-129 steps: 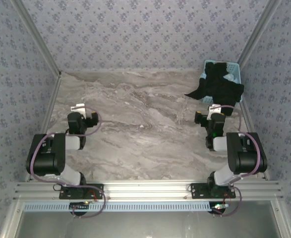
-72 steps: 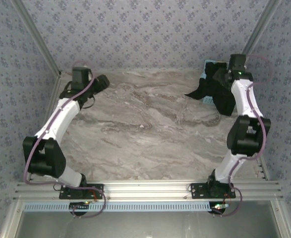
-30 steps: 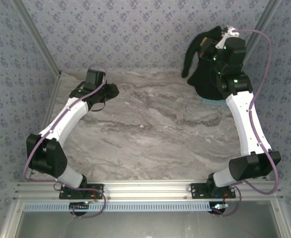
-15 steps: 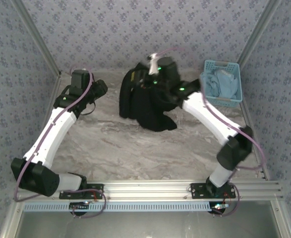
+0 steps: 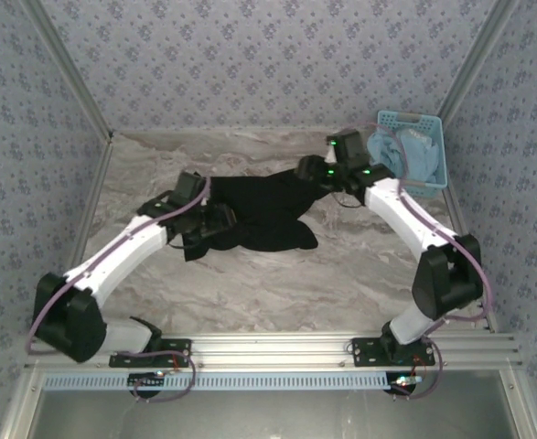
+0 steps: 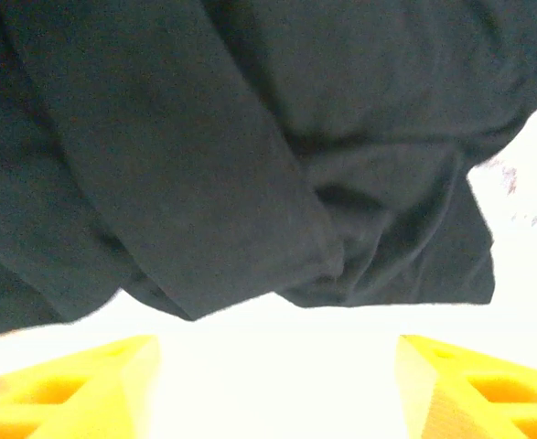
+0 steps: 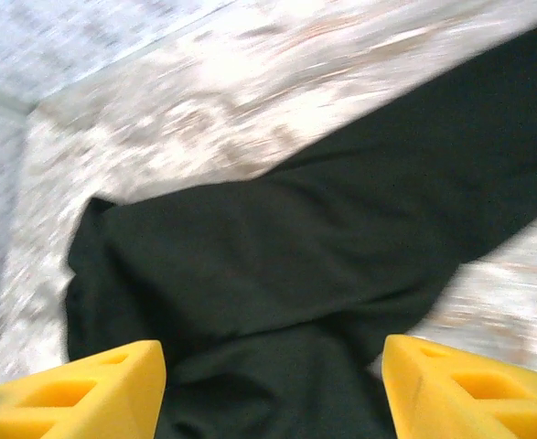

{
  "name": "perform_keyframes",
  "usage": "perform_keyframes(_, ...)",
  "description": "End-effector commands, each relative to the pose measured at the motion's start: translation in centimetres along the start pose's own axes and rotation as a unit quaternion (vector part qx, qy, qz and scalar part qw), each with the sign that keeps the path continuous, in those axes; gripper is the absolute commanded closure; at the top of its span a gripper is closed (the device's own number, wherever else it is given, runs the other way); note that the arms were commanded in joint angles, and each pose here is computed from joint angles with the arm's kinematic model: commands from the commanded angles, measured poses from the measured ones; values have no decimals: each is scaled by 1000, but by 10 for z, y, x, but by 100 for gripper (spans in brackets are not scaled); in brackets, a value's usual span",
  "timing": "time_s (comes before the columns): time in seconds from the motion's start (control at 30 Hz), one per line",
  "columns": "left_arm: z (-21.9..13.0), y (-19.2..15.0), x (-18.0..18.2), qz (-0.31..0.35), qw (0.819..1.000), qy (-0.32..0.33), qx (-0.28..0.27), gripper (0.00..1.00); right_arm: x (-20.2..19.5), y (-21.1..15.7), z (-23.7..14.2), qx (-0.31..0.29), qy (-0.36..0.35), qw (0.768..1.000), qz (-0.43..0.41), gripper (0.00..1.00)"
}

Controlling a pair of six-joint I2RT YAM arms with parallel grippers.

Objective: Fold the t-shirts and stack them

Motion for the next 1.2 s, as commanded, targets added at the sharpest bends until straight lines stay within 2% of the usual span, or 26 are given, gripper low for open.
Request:
perform_keyframes(0.0,37,-20,1,-41,997,32,59,27,-41,-24,8,50,-60,997,25,34)
perform_keyframes(0.1,62,-22,2,-69,995,46,64,24,-55,-35,20,89,-88,992,18,32)
perform_keyframes(0.2,81,-15,-2,-84,994,43,57,25,-65,-44,33,113,-94,989,8,32)
perform_keyframes(0.3,96,-6,-6,-81,994,59,51,38,-67,-46,48,126,-82,989,13,32)
perform_keyframes(0.33,99,-3,-3,-77,993,72,48,46,-70,-47,53,134,-86,987,15,32)
perform_keyframes(0.37,100,0,-1,-72,993,81,43,58,-71,-48,59,140,-90,986,11,34)
perform_keyframes(0.43,95,6,4,-68,992,98,28,95,-74,-51,66,149,-94,984,15,36)
perform_keyframes(0.47,89,9,7,-70,992,101,19,100,-75,-53,70,150,-95,984,16,36)
perform_keyframes(0.6,48,23,16,-79,992,92,-24,100,-78,-56,82,149,-103,983,11,36)
perform_keyframes(0.67,24,31,21,-93,993,67,-43,100,-76,-53,90,151,-102,983,8,34)
perform_keyframes(0.77,1,38,28,-123,991,18,-40,100,-67,-54,105,156,-99,983,-1,33)
perform_keyframes(0.9,-25,47,49,-164,986,8,-43,100,-61,-60,131,164,-94,982,12,35)
perform_keyframes(1.0,-45,58,70,-183,981,21,-59,100,-63,-65,143,167,-112,979,25,41)
perform_keyframes(1.07,-56,68,89,-190,978,48,-70,100,-65,-67,149,168,-117,978,32,49)
perform_keyframes(1.17,-56,88,114,-207,974,69,-64,100,-66,-68,146,174,-142,974,24,59)
Point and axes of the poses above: each hand's point on the last joint's axis, 136 mm out from that joint toward the fingers, its own z axis out along the fingers, its own x axis along the line the jaws close on, y = z × x, the point moved 7 cm from there along -z, back along the fingers, and after that the axes turned 3 degrees about -z, right-handed, at the moved point
